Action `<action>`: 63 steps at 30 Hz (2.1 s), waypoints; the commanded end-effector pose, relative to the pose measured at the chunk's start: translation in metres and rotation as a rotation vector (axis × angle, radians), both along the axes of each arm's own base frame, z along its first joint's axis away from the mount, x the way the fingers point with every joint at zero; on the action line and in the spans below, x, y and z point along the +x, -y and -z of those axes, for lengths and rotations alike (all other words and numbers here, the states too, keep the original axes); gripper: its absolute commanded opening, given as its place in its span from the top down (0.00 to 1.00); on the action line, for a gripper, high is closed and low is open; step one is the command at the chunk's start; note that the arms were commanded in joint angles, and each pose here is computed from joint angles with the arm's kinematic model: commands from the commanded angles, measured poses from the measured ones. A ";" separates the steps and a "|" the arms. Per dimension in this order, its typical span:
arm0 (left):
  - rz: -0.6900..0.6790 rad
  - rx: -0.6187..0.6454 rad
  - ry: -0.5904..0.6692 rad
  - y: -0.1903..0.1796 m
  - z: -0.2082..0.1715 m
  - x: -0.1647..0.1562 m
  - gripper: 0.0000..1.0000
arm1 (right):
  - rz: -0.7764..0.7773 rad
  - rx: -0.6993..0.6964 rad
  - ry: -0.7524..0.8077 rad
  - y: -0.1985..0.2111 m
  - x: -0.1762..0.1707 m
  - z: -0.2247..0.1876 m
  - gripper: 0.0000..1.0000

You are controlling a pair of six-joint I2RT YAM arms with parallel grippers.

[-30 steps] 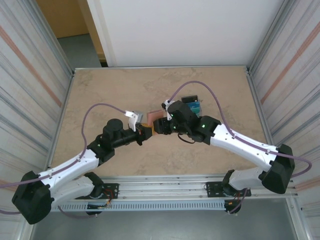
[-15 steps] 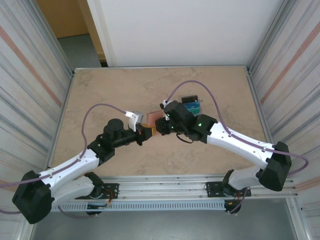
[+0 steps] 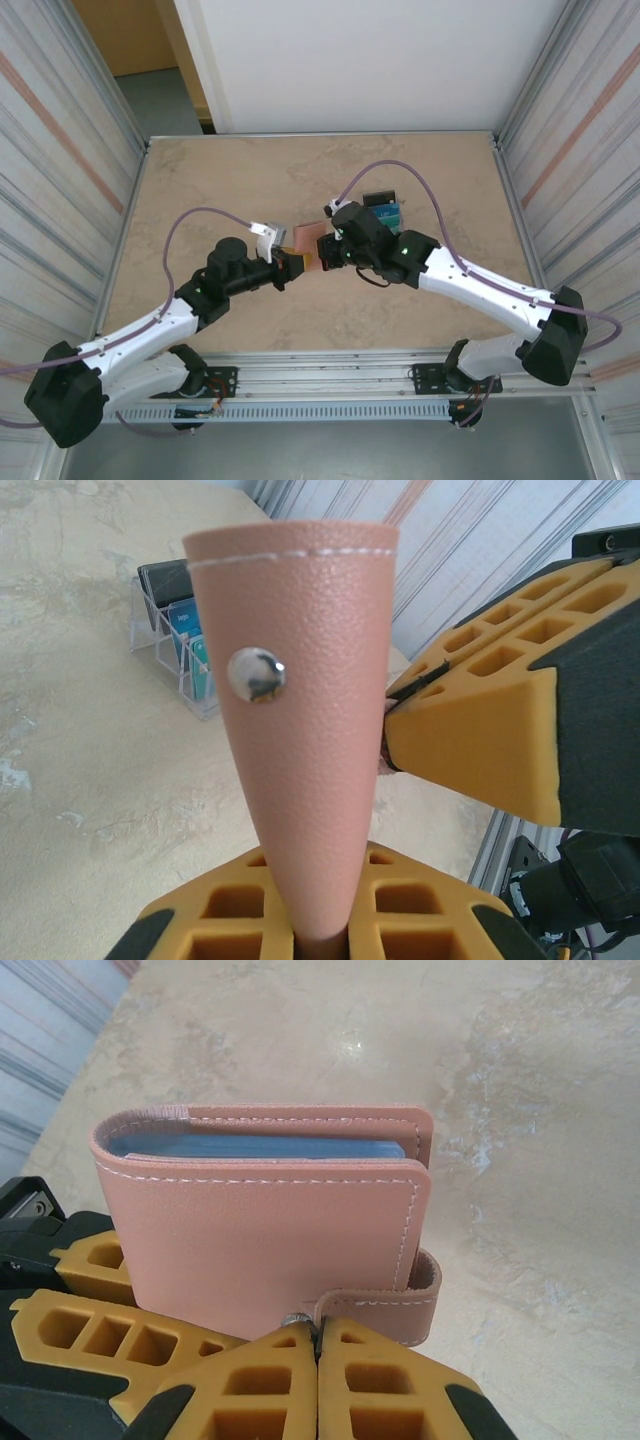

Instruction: Take the credit cards out of the card holder

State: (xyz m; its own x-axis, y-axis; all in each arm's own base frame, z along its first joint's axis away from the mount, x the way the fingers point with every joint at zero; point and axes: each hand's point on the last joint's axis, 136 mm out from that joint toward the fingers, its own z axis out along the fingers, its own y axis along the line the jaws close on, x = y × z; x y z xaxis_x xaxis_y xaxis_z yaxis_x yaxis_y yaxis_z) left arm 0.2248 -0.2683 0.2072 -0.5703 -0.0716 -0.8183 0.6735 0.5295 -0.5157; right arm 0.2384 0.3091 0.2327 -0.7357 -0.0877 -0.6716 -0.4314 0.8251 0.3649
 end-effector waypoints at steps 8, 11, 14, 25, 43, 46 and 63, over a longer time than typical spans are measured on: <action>0.040 -0.063 0.058 0.007 -0.027 -0.004 1.00 | 0.022 0.032 0.049 0.012 0.005 -0.010 0.97; 0.037 -0.065 0.061 0.007 -0.028 -0.004 1.00 | 0.027 0.059 0.041 0.016 0.005 -0.010 0.98; 0.037 -0.066 0.061 0.008 -0.028 -0.003 1.00 | 0.024 0.090 0.029 0.020 0.005 -0.011 0.98; 0.036 -0.077 0.069 0.008 -0.031 -0.002 1.00 | 0.006 0.134 0.027 0.020 0.001 -0.016 1.00; 0.037 -0.081 0.065 0.006 -0.032 -0.006 1.00 | 0.049 0.139 0.041 0.041 0.003 -0.014 0.90; 0.049 -0.088 0.075 0.006 -0.035 -0.008 1.00 | 0.046 0.149 0.039 0.044 0.004 -0.009 0.72; 0.234 -0.203 0.130 0.012 -0.071 -0.039 1.00 | -0.274 0.521 0.147 0.039 -0.024 -0.050 0.51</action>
